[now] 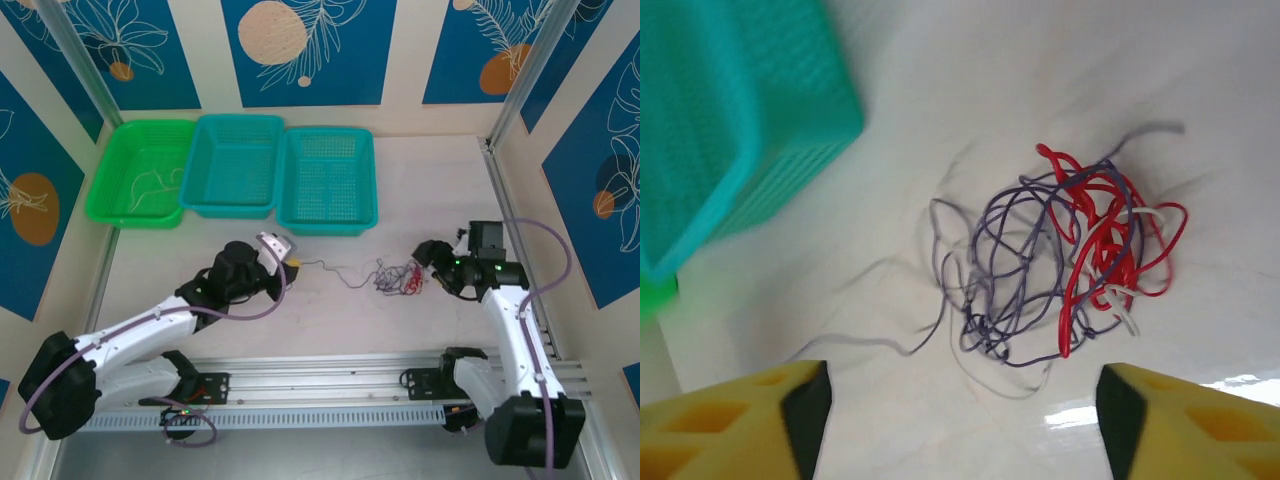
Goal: Untangle the cables
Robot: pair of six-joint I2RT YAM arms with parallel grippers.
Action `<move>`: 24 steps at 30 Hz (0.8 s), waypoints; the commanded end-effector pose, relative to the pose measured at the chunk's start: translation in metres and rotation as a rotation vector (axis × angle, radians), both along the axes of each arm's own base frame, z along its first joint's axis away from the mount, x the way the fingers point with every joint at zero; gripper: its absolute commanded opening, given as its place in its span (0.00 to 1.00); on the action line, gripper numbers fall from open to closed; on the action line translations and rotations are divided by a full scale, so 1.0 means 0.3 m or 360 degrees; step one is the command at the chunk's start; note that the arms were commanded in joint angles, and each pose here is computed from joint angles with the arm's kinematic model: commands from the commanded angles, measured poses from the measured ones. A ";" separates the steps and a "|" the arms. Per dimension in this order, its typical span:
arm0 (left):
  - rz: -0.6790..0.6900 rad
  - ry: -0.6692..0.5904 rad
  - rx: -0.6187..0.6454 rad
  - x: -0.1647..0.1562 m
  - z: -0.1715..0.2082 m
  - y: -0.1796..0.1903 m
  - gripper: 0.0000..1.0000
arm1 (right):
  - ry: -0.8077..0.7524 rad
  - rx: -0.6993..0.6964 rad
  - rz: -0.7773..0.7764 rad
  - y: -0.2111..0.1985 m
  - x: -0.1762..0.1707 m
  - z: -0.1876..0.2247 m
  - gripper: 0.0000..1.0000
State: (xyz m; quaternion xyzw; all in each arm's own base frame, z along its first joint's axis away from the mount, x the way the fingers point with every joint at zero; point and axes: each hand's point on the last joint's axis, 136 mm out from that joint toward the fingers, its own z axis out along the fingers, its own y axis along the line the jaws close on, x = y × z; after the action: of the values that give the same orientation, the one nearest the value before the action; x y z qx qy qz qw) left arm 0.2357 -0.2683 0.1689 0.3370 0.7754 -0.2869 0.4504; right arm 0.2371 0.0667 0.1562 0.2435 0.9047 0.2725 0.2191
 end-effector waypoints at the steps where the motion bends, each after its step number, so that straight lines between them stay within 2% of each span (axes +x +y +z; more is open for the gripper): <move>1: -0.0100 -0.0021 -0.0135 -0.004 0.086 -0.052 0.00 | -0.0252 -0.0140 0.0245 0.094 0.006 0.131 0.81; 5: -0.0181 -0.0030 -0.0170 -0.025 0.103 -0.070 0.00 | -0.0569 -0.0165 0.0711 0.344 -0.008 0.220 0.84; 8: -0.0234 -0.0033 -0.0205 -0.041 0.119 -0.083 0.00 | -0.0761 -0.0124 0.1021 0.553 -0.020 0.229 0.84; 12: -0.0217 -0.0032 -0.0279 -0.045 0.150 -0.080 0.00 | -0.0691 -0.0047 0.1092 0.705 0.028 0.145 0.81; 16: -0.0248 -0.0028 -0.0332 -0.069 0.169 -0.076 0.00 | -0.0723 -0.0147 0.1055 0.744 0.081 0.046 0.81; 17: -0.0248 -0.0020 -0.0342 -0.074 0.172 -0.074 0.00 | -0.0723 -0.0195 0.1019 0.732 0.099 0.018 0.77; 22: -0.0178 -0.0040 -0.0396 -0.068 0.212 -0.053 0.00 | -0.0522 -0.0407 0.0795 0.613 0.146 -0.127 0.24; 23: -0.0142 -0.0054 -0.0410 -0.059 0.225 -0.043 0.00 | -0.0468 -0.0436 0.0728 0.577 0.150 -0.155 0.16; 24: -0.0117 -0.0071 -0.0419 -0.054 0.236 -0.036 0.00 | -0.0412 -0.0445 0.0675 0.543 0.147 -0.181 0.12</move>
State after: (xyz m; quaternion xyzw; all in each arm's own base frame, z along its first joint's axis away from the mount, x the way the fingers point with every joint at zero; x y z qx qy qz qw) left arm 0.2179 -0.2822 0.2186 0.3286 0.7243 -0.3840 0.4691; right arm 0.2696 0.2609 0.1201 -0.0848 0.9147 0.2657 0.2925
